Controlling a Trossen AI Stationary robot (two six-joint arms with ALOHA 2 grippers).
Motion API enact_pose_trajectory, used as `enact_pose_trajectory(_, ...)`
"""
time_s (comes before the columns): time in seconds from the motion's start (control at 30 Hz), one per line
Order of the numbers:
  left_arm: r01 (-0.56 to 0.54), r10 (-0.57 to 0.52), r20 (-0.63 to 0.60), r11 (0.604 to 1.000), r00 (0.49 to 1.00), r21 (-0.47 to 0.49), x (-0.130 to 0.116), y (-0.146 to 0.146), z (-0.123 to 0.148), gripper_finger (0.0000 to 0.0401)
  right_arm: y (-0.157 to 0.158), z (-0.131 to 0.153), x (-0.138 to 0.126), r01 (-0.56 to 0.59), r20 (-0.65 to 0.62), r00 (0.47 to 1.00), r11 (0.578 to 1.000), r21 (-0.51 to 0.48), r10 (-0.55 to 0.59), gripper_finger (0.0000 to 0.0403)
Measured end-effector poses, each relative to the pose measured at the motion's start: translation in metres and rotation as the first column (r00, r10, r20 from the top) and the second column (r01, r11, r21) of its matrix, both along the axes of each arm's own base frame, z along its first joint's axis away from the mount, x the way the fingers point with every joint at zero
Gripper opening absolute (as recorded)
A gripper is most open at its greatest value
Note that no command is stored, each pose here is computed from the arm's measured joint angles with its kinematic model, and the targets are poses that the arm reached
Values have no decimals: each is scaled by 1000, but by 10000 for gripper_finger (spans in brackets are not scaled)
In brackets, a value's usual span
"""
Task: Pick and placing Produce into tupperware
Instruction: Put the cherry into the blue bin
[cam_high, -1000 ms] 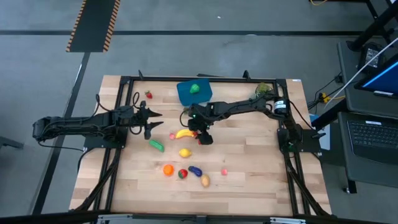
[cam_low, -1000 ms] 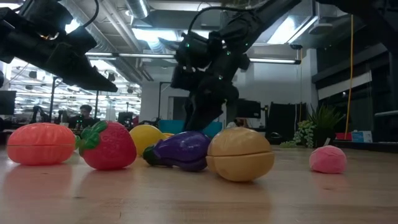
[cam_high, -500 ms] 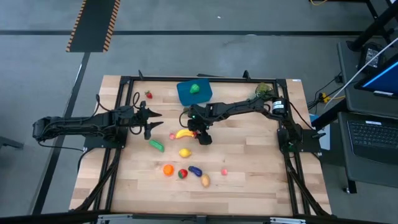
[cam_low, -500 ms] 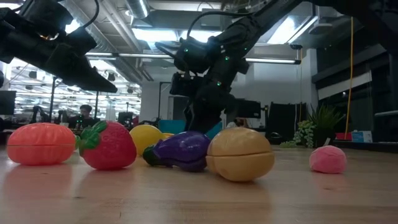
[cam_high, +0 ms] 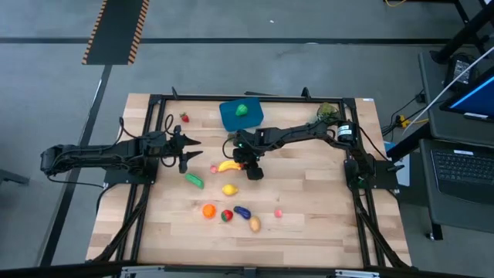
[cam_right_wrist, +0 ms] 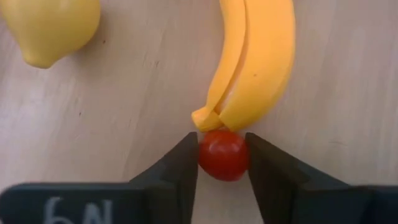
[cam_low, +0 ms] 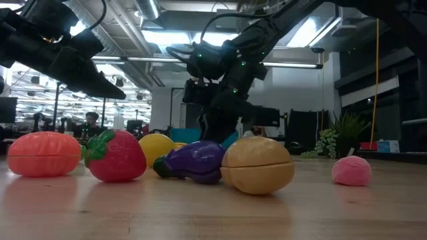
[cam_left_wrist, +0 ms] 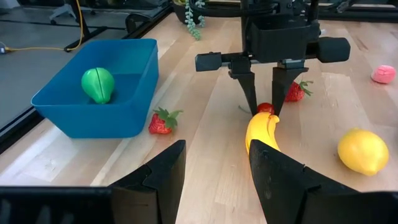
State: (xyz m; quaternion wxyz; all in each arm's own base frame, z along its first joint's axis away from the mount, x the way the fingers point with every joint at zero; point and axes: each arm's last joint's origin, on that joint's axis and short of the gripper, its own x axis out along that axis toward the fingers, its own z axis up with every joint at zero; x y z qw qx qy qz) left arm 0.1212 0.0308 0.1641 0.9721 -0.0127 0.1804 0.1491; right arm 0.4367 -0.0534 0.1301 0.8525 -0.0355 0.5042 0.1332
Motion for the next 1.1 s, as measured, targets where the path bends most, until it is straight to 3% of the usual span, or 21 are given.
enact_pose_trajectory(0.07, 0, 0, 0, 1000, 1000, 0, 0, 0, 0, 170, 0, 0, 0, 0, 0, 1000, 1000, 0, 0, 103)
enact_pose_trajectory(0.6, 0, 0, 0, 1000, 1000, 0, 0, 0, 0, 170, 0, 8, -11, 5, -110, 994, 1000, 12, -4, 102)
enact_pose_trajectory(0.87, -13, 13, -8, 1000, 1000, 3, 0, 0, -1, 170, -13, 59, -13, 39, -74, 996, 998, -59, -43, 102)
enact_pose_trajectory(1.1, -14, 14, -10, 1000, 1000, 3, 0, 0, -1, 170, -23, 106, -33, 105, -34, 994, 991, -80, -108, 102)
